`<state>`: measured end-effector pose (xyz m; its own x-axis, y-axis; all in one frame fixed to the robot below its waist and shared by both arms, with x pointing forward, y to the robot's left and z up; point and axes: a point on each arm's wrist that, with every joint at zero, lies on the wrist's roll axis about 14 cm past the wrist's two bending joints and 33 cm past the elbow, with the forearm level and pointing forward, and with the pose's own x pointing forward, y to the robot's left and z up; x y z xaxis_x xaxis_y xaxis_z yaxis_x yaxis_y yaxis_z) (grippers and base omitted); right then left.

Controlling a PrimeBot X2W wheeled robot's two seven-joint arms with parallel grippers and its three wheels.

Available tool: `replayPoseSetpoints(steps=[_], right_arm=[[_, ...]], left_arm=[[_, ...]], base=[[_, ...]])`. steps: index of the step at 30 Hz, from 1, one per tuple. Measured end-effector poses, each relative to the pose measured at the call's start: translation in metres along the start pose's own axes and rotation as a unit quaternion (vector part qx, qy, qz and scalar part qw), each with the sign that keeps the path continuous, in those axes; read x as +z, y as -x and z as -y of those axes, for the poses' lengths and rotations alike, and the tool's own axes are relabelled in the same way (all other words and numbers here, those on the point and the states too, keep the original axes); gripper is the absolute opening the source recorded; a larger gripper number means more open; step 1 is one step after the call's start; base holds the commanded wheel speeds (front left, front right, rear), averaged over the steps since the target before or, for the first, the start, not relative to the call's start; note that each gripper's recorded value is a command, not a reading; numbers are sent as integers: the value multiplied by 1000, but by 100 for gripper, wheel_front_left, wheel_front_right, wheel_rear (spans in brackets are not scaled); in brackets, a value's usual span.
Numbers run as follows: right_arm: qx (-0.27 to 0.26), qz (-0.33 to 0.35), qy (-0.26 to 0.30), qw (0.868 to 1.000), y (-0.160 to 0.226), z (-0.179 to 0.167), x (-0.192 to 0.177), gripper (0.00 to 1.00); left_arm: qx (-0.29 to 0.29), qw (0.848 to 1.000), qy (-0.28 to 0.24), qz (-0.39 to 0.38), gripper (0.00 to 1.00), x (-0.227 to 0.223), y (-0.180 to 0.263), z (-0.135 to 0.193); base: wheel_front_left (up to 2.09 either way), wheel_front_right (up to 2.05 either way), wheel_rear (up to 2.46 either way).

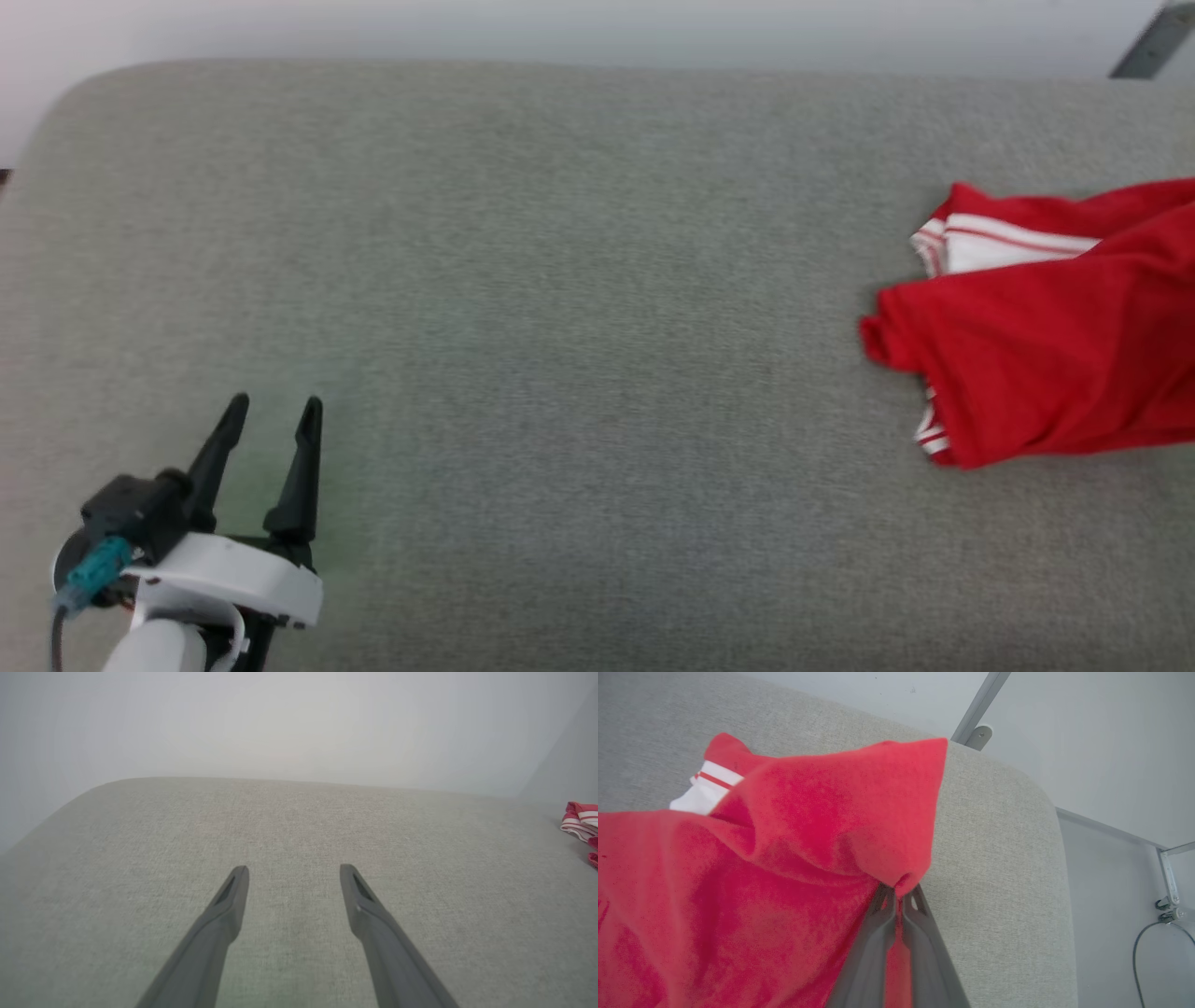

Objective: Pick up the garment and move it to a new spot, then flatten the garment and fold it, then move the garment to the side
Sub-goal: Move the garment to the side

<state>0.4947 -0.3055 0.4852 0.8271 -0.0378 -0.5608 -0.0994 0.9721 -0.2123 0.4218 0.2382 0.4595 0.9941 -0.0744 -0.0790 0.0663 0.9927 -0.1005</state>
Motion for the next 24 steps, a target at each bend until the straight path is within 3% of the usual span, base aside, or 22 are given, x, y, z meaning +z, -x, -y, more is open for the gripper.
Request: replayPoseSetpoints(steps=[7, 13, 24], right_arm=[[-59, -2, 55, 997, 3, 50, -4, 0], [-106, -14, 70, 992, 5, 88, -12, 0], [-168, -39, 130, 976, 11, 134, -24, 0]], left_arm=[[-45, 999, -8, -9, 100, -8, -30, 22], [-75, 997, -10, -15, 100, -15, -47, 37], [-138, 990, -11, -21, 100, -29, -79, 73]], base=[[0, 0, 0], [0, 0, 0], [0, 0, 0]])
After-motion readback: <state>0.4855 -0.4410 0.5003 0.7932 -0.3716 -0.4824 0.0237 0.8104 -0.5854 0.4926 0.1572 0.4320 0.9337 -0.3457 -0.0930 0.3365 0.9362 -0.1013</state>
